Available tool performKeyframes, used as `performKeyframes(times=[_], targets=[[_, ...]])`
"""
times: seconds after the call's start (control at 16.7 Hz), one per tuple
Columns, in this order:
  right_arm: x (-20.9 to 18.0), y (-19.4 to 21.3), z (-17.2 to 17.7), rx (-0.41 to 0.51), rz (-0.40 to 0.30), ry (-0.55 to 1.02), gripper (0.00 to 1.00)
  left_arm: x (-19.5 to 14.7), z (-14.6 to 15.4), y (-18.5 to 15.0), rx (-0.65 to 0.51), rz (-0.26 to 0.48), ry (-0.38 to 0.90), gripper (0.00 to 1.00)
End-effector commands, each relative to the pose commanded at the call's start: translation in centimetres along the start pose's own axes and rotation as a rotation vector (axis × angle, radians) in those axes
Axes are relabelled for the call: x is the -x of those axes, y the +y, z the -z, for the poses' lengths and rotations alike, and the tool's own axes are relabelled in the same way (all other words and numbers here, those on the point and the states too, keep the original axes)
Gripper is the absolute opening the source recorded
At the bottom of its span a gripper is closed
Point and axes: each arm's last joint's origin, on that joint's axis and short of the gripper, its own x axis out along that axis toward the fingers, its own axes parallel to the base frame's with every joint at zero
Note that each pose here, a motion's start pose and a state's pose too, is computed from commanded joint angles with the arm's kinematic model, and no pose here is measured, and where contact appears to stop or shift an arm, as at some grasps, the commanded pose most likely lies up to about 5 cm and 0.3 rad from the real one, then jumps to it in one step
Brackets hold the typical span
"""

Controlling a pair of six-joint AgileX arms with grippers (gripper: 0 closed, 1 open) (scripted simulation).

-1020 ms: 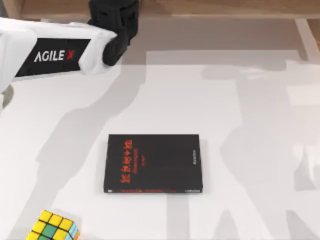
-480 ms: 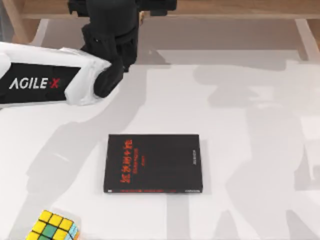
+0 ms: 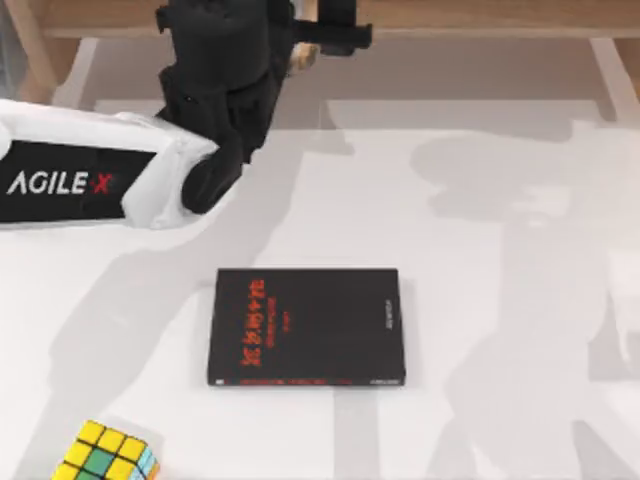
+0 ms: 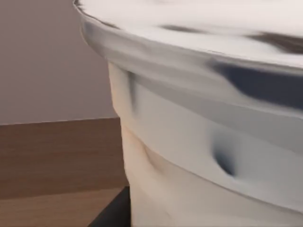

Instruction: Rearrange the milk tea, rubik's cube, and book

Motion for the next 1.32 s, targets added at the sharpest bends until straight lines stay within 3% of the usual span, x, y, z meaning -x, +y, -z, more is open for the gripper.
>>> performKeyframes(times=[0.3,0.42,0.54,0.72,0.96,1.14,1.32], targets=[[0.0,0.0,0.0,0.000,0.000,0.000,1.00,1.7,5.3,3.0,-0.020,0.288,0.137,0.00],[0.0,0.0,0.0,0.000,0.000,0.000,1.00,2.4,7.4,6.0,-0.009,0.350,0.187,0.00],[0.0,0.0,0.0,0.000,0.000,0.000,1.00,3.2,9.1,9.8,0.010,0.358,0.218,0.00],[0.0,0.0,0.0,0.000,0.000,0.000,1.00,4.8,10.4,16.6,0.038,0.275,0.216,0.00],[0.0,0.0,0.0,0.000,0.000,0.000,1.00,7.2,10.6,25.7,0.043,0.056,0.153,0.00],[0.0,0.0,0.0,0.000,0.000,0.000,1.00,8.2,10.0,30.1,0.022,-0.086,0.095,0.00],[0.0,0.0,0.0,0.000,0.000,0.000,1.00,8.3,9.6,32.0,0.008,-0.150,0.066,0.00]])
